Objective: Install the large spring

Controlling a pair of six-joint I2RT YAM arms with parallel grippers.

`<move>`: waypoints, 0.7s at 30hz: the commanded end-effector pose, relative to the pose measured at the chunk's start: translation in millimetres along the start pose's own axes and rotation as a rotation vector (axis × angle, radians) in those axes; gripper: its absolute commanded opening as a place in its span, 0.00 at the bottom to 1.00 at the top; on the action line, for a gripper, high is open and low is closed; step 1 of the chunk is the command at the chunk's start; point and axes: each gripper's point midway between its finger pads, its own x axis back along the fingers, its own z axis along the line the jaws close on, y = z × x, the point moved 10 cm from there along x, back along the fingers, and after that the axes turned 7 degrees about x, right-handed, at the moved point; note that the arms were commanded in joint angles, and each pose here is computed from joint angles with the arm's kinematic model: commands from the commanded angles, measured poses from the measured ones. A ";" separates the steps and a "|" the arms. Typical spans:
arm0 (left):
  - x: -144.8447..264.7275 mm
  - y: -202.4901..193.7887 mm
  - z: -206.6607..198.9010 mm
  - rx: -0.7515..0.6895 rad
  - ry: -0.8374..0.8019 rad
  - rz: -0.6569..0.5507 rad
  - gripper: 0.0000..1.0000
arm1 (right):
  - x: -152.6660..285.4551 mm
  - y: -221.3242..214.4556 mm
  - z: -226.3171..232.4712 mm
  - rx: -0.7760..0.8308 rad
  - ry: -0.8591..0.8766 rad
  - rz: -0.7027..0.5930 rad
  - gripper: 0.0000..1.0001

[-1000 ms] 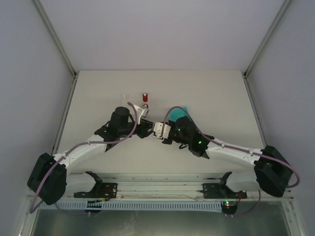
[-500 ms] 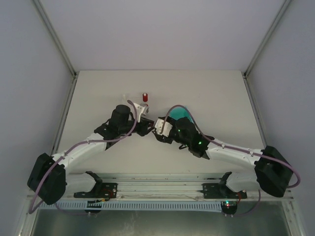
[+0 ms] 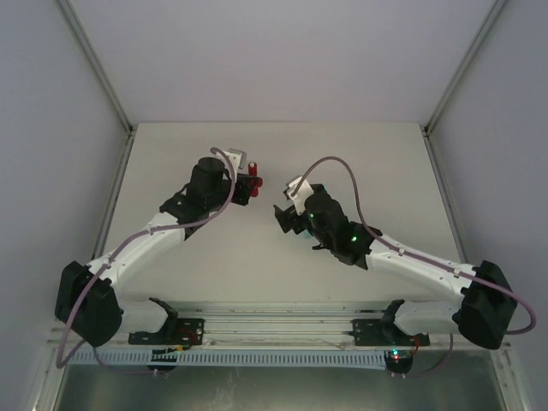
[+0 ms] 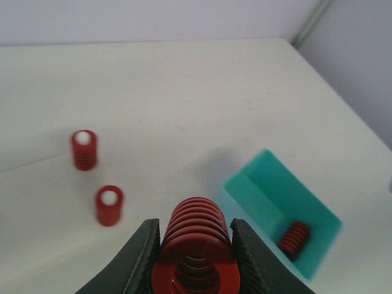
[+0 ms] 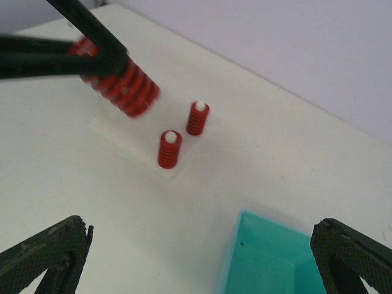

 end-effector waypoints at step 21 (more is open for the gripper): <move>-66.6 66.2 124.9 0.015 0.488 0.140 0.00 | 8.0 -71.9 -64.2 -0.344 -0.328 0.214 0.99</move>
